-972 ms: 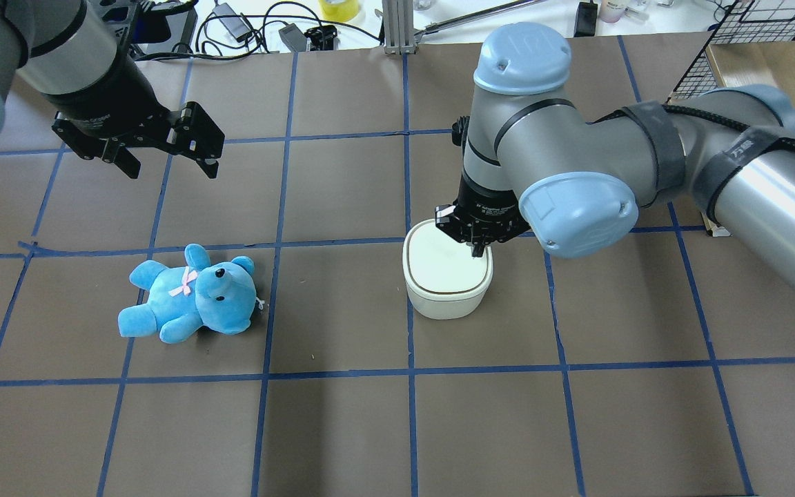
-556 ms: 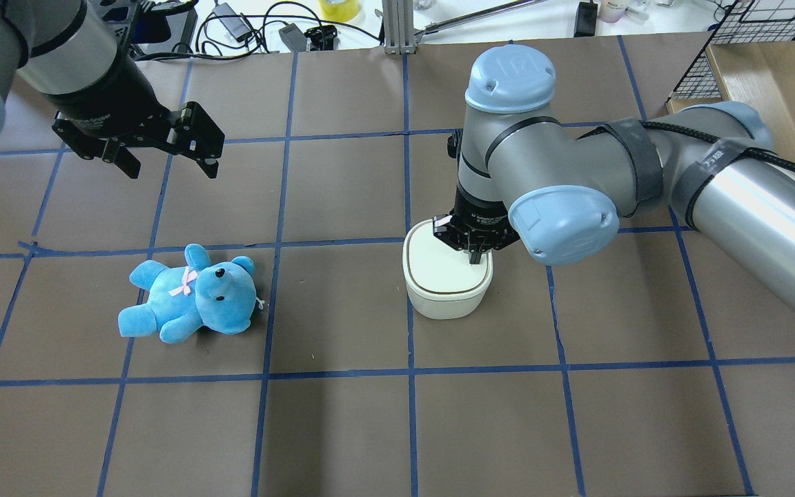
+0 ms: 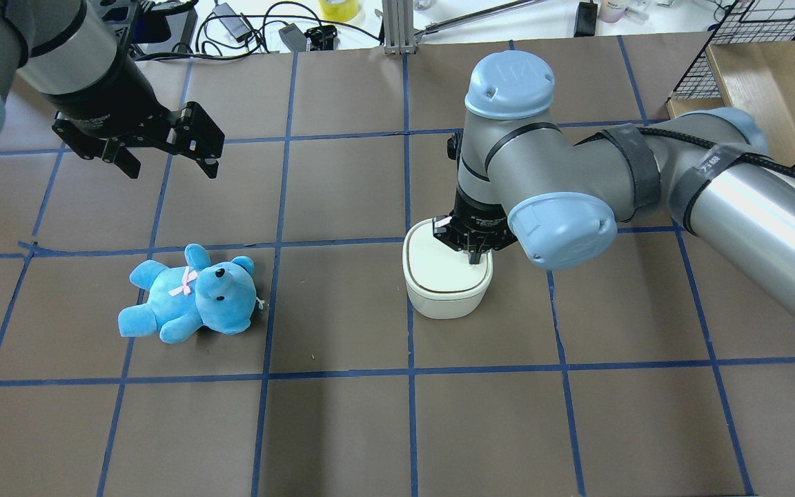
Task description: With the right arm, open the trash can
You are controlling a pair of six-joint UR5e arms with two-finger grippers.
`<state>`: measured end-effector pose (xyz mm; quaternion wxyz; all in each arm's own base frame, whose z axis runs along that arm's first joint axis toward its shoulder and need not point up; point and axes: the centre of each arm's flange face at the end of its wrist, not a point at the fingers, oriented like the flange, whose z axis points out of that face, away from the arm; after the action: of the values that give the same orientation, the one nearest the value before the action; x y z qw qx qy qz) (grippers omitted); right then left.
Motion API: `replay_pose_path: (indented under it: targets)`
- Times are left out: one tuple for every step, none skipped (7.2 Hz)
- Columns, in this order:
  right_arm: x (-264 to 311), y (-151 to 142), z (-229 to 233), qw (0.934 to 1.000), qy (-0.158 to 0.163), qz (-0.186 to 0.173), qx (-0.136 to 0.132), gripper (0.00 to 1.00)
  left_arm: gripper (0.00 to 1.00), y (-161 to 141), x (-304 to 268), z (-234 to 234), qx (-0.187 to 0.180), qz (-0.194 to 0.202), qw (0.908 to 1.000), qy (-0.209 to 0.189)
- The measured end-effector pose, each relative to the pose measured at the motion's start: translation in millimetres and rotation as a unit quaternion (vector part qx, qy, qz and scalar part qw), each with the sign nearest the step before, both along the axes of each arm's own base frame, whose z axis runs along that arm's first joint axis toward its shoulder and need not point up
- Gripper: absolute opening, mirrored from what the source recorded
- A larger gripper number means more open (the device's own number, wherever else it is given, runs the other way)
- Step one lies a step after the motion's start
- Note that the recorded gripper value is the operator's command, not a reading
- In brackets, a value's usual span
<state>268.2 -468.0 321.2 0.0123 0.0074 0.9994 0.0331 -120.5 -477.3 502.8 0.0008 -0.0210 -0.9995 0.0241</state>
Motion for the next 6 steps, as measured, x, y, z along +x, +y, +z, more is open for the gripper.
replay_pose_path:
  targets:
    - [-1,1,27,0.9997,-0.006,-0.001,-0.023,1.0,1.0,0,0,0,0.0,0.0,1.0,0.0]
    - [-5,2,65,0.999,-0.011,-0.004,-0.043,1.0,1.0,0,0,0,0.0,0.0,1.0,0.0]
    - [-9,0,105,0.9985,-0.013,-0.007,-0.053,1.0,1.0,0,0,0,0.0,0.0,1.0,0.0]
    - [-19,-7,147,0.9981,-0.014,-0.018,-0.058,1.0,1.0,0,0,0,0.0,0.0,1.0,0.0]
    - [-44,-18,183,0.9974,-0.013,-0.041,-0.059,1.0,1.0,0,0,0,0.0,0.0,1.0,0.0]
    - [-79,-29,207,0.9964,-0.012,-0.061,-0.057,1.0,1.0,0,0,0,0.0,0.0,1.0,0.0]
